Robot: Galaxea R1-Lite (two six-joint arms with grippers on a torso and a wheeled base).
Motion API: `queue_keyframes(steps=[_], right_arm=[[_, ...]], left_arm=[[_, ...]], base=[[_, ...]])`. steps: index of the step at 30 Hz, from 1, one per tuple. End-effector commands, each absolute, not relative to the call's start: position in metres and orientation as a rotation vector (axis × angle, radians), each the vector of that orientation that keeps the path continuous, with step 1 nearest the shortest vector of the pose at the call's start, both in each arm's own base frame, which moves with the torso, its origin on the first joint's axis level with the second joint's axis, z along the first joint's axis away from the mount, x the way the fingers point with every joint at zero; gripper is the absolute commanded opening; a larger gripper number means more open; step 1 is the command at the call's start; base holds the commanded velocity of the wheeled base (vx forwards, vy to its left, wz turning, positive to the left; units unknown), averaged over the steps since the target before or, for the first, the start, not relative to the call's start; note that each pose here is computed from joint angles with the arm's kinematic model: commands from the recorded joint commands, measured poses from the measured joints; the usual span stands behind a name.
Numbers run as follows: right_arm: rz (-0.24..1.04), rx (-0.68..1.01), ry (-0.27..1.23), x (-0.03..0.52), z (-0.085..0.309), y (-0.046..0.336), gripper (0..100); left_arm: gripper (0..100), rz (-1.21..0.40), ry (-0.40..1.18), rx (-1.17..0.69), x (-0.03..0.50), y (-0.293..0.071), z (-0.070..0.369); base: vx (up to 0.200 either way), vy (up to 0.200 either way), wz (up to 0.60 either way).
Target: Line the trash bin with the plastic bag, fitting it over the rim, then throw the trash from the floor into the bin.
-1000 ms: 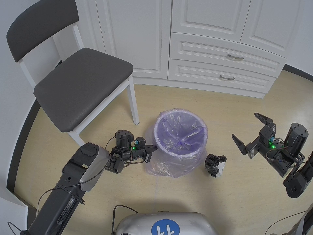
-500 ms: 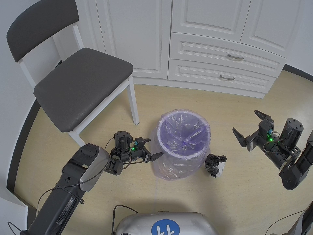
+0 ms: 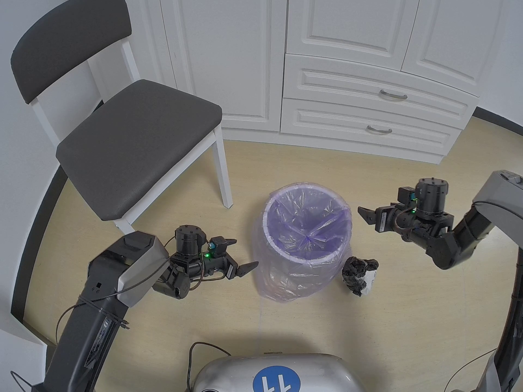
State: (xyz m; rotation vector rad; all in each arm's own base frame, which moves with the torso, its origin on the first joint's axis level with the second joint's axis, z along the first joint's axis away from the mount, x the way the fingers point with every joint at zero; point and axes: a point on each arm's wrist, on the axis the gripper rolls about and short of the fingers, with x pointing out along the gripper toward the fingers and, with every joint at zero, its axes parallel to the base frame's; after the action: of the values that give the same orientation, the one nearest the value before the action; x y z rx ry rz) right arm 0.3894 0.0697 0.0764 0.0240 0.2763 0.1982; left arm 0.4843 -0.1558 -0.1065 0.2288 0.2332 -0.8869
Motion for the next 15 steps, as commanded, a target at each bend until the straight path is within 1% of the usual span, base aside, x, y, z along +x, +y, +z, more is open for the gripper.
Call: queue_keyframes(steps=[1, 2, 3, 5, 9, 15], right_arm=[[0.086, 0.176, 0.47, 0.443, 0.018, 0.084, 100], [0.076, 0.18, 0.473, 0.445, 0.016, 0.084, 100], [0.034, 0.205, 0.487, 0.456, 0.01, 0.085, 100], [0.009, 0.239, 0.499, 0.465, 0.006, 0.087, 100], [-0.014, 0.303, 0.525, 0.476, 0.003, 0.09, 100], [-0.036, 0.32, 0.547, 0.488, -0.009, 0.086, 100]], left_arm=[[100, -0.741, 0.244, 0.263, 0.46, -0.145, -0.068], [100, -0.726, 0.247, 0.265, 0.459, -0.145, -0.068], [100, -0.648, 0.242, 0.268, 0.451, -0.143, -0.065], [100, -0.612, 0.234, 0.248, 0.441, -0.138, -0.063], [100, -0.595, 0.217, 0.206, 0.423, -0.131, -0.06], [100, -0.584, 0.187, 0.203, 0.407, -0.123, -0.063]], base=[[0.0, 0.0, 0.0], [0.0, 0.0, 0.0], [0.0, 0.0, 0.0], [0.0, 0.0, 0.0], [0.0, 0.0, 0.0], [0.0, 0.0, 0.0]])
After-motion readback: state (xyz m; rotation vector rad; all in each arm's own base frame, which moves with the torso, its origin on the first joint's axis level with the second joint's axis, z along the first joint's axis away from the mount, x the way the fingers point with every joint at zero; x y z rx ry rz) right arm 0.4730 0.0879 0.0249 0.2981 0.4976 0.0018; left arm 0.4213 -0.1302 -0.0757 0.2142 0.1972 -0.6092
